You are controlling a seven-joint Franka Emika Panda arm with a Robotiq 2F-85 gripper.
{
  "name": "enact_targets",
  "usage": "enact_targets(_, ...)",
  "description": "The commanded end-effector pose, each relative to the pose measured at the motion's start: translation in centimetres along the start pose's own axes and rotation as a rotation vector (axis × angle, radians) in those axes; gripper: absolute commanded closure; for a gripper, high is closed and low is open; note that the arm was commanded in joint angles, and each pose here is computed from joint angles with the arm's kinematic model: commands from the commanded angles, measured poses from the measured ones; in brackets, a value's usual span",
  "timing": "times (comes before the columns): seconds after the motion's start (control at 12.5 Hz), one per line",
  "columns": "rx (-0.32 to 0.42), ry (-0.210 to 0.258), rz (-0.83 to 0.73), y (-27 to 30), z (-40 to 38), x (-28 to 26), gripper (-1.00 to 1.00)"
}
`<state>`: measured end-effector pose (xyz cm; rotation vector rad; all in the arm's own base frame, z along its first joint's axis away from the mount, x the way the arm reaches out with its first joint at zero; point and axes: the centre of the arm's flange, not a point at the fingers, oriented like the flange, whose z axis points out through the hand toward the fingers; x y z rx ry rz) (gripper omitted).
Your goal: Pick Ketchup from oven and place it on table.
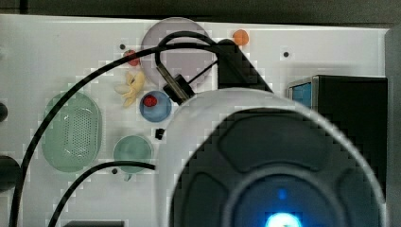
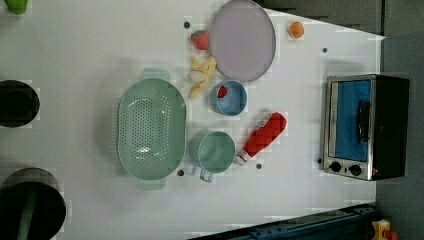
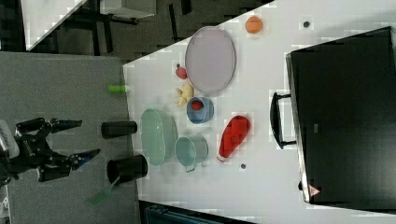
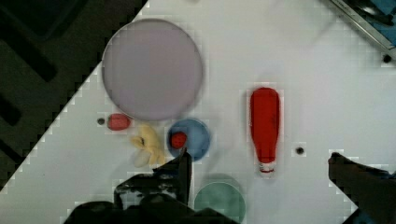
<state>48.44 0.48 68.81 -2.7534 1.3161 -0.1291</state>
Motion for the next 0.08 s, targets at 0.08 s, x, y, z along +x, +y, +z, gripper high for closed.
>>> enact_targets(0.08, -0.12, -0.097, 0.091, 0.38, 5.97, 1.81, -1.0)
